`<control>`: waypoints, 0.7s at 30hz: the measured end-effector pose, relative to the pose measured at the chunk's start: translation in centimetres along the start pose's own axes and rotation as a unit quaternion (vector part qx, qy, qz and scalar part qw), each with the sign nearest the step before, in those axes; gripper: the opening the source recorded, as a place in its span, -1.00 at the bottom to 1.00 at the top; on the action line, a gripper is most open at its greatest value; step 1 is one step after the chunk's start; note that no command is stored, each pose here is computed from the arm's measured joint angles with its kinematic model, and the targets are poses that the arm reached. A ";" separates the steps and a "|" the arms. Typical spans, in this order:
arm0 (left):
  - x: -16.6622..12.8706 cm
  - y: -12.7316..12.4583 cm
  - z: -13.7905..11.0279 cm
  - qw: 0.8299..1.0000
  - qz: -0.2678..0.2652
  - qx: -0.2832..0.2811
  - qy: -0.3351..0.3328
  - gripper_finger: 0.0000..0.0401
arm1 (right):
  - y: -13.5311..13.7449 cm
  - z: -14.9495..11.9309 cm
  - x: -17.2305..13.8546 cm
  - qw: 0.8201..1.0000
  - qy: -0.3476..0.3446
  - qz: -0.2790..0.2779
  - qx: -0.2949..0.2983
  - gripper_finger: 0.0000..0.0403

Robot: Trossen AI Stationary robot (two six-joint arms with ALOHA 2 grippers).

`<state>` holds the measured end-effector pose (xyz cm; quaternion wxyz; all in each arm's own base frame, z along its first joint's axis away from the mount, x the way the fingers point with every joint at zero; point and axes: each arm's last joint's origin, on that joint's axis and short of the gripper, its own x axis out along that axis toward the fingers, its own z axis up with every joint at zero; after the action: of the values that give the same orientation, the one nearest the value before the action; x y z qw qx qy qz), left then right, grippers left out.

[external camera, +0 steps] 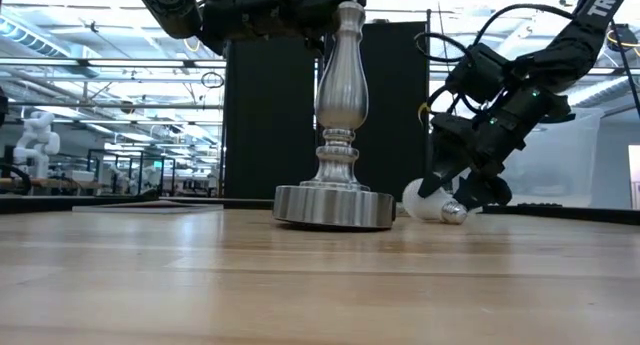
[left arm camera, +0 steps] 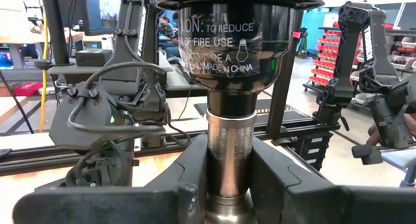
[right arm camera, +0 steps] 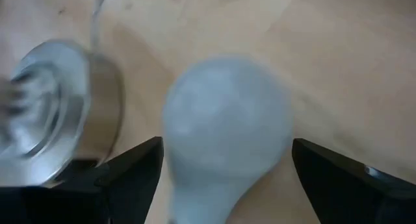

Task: Screw lightbulb
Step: Remove the lightbulb from the lamp

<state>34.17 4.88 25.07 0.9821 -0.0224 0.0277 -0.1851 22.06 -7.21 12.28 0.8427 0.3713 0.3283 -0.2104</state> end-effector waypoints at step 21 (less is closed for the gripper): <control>0.4 -0.5 0.1 1.000 0.018 0.005 -0.004 -0.63 | 2.6 2.4 -6.0 0.976 -0.144 0.083 -0.140 0.66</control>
<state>34.34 4.25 25.16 0.9855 -0.0180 0.0237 -0.1672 20.40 -6.70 19.08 0.9392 0.2411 0.1981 -0.1433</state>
